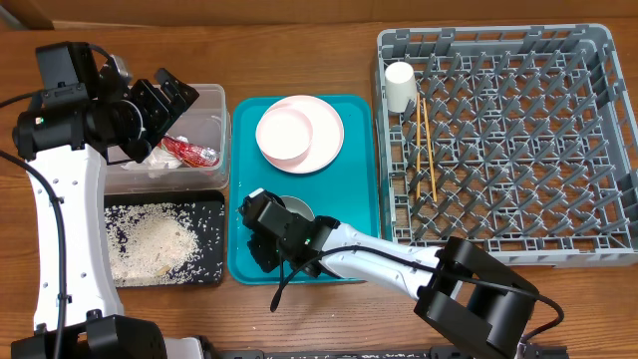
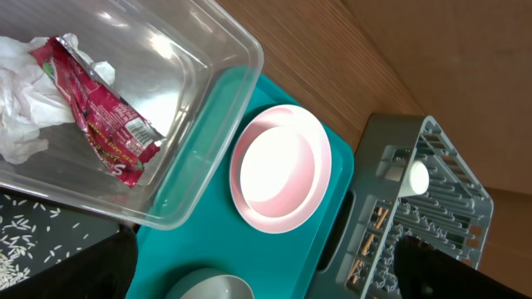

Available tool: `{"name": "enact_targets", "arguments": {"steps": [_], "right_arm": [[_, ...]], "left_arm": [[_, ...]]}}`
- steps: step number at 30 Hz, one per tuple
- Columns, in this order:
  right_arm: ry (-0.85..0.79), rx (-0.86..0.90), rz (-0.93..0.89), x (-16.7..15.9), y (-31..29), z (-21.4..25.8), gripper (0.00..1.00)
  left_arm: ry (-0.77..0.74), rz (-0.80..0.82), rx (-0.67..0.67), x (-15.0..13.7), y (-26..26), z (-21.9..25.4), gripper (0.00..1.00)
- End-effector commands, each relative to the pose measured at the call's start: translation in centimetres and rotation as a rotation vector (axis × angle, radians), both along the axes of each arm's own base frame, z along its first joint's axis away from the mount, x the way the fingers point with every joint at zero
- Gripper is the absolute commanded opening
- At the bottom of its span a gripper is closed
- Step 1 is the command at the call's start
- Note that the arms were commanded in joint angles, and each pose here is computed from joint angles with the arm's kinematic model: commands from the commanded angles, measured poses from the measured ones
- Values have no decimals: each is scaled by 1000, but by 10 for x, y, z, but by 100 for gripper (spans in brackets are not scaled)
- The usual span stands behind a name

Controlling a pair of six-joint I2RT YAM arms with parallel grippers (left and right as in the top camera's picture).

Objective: Sort waste into correct bins and load items into the dishwasher

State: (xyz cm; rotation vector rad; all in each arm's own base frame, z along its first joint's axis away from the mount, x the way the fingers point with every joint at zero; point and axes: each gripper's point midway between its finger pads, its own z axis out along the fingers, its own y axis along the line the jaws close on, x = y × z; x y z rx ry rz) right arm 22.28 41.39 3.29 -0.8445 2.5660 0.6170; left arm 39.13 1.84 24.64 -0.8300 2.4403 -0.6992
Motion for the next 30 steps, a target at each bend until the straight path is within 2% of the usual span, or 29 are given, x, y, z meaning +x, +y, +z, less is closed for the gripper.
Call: {"name": "enact_targets", "arguments": {"steps": [1,8,30], "right_arm": [[3,17,11,-3,4,5,16],[-8,35,10,-2,4,19,4],[0,20,9,-4,0,18,4]], "left_arm": [[-15,-3,-2,3,0,5,100],[-15,-3,-2,3,0,5,100],[-15,-3,-2,3,0,5,100]]}}
